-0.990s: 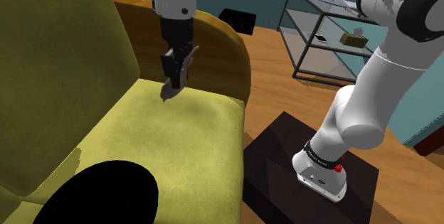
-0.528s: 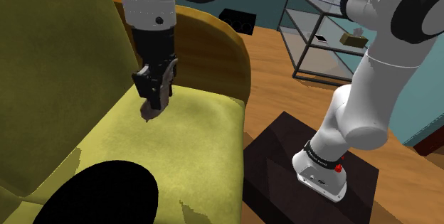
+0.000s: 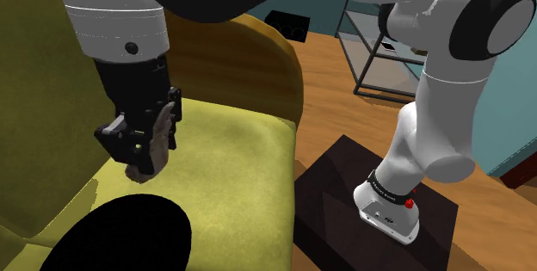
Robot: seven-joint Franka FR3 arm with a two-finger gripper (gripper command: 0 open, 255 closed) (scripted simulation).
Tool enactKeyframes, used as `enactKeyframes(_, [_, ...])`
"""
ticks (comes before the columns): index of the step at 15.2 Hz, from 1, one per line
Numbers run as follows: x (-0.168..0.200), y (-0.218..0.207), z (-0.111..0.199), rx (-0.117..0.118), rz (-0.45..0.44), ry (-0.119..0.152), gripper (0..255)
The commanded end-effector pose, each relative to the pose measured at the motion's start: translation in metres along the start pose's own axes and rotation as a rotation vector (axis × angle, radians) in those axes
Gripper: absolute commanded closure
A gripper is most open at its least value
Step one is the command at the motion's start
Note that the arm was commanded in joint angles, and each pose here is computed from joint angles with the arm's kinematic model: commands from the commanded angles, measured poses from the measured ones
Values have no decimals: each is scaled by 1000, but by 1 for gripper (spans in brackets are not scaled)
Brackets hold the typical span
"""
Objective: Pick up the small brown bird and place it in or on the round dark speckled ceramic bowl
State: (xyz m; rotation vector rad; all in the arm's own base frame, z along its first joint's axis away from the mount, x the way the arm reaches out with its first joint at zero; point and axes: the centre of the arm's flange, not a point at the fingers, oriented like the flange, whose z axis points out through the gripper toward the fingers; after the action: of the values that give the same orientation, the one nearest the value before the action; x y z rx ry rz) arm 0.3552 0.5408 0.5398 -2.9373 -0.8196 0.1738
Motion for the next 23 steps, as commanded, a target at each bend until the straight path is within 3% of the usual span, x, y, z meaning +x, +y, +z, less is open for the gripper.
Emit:
enactKeyframes(1, [1, -29, 1, 0, 2, 1, 255])
enactKeyframes(7, [11, -113, 8, 0, 2, 1, 255])
enactKeyframes(23, [17, -104, 85, 0, 2, 1, 255])
